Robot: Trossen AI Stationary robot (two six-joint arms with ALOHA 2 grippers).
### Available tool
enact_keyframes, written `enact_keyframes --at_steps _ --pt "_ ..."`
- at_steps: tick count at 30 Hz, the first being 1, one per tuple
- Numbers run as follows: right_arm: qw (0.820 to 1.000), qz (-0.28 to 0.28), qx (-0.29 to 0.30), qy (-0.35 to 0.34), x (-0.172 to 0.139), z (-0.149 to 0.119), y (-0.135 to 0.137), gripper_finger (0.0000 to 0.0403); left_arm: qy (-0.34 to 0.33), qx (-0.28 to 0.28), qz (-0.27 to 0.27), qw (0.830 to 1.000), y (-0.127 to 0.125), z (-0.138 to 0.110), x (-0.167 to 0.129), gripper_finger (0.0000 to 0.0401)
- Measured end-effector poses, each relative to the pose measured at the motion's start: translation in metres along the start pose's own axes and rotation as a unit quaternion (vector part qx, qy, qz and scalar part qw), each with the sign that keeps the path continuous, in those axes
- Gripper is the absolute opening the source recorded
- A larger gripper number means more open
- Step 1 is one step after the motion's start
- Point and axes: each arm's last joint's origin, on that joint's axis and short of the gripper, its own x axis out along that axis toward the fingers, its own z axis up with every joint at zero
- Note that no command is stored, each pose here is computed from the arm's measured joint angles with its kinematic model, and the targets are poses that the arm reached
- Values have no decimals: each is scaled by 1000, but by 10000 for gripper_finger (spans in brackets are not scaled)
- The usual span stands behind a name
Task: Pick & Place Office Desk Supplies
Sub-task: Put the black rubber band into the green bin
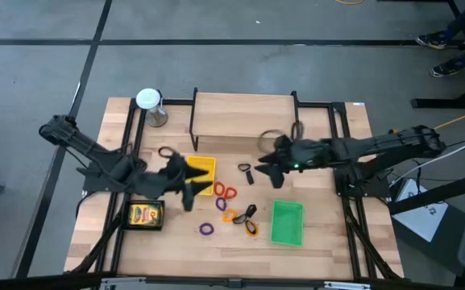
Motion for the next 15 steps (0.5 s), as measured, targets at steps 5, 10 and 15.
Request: enact_keyframes --at_steps 5,10,15 --pt "993 -80 -19 83 23 -5 1 206 6 1 17 1000 11 4 24 196" --pt "981 -134 37 131 58 -23 -4 206 27 8 14 1000 12 -1 36 196" --pt "968 -180 66 159 94 -39 -8 206 59 27 -8 998 11 -4 28 190"
